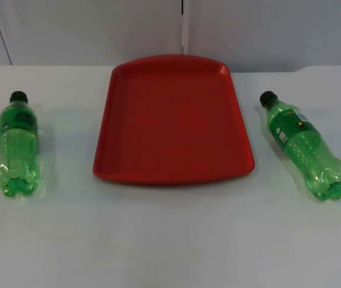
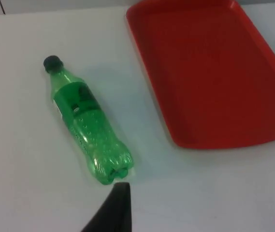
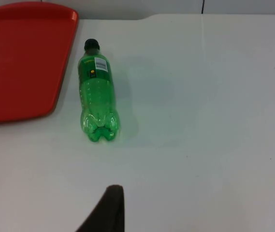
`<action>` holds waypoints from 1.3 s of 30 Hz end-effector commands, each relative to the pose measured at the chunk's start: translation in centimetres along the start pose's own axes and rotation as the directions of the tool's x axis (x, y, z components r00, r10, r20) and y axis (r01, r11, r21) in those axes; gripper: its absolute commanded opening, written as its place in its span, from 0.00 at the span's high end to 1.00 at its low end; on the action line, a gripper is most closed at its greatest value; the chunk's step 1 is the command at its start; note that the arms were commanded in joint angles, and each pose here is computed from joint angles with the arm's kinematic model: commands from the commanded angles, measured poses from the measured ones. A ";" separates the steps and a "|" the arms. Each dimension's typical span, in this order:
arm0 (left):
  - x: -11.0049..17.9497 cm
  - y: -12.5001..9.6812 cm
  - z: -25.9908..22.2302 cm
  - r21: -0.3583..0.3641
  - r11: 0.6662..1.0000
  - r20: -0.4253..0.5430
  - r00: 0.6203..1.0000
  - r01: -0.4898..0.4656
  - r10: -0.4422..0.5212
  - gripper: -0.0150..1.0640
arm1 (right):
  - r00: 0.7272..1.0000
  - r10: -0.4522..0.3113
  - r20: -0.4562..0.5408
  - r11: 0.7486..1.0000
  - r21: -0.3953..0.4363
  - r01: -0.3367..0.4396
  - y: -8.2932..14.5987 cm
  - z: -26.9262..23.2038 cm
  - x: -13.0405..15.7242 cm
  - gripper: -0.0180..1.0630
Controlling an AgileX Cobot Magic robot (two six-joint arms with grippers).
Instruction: Place the bottle upright on the tray.
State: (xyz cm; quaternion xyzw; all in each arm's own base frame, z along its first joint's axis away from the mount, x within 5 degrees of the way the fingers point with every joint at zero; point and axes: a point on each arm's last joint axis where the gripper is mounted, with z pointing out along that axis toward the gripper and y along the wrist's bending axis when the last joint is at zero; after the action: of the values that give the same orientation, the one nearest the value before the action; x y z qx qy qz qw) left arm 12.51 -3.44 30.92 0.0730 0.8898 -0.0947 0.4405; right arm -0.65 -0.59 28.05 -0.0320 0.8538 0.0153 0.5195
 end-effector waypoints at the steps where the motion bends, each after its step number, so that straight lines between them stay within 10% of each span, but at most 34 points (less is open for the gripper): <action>1: -1.2 -0.1 0.9 0.008 1.000 0.007 1.000 0.013 -0.013 0.01 | 1.000 0.002 0.003 1.000 0.010 -0.002 0.0 0.0 0.0 0.02; 21: -11.2 -0.3 7.7 -0.066 0.994 -0.112 0.990 0.084 -0.091 0.01 | 1.000 0.002 0.003 1.000 0.010 -0.002 0.0 0.0 0.0 0.02; 39: -14.7 4.6 15.4 -0.217 0.962 -0.326 0.916 0.168 -0.233 0.01 | 1.000 0.000 0.003 1.000 0.010 0.000 0.0 0.0 0.1 0.02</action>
State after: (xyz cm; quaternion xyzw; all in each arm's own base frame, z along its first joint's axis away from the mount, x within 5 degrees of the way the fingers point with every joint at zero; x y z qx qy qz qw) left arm 34.04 -3.19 33.06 -0.0451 0.9594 -0.0347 0.2764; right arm -0.65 -0.59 28.05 -0.0320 0.8538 0.0153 0.5195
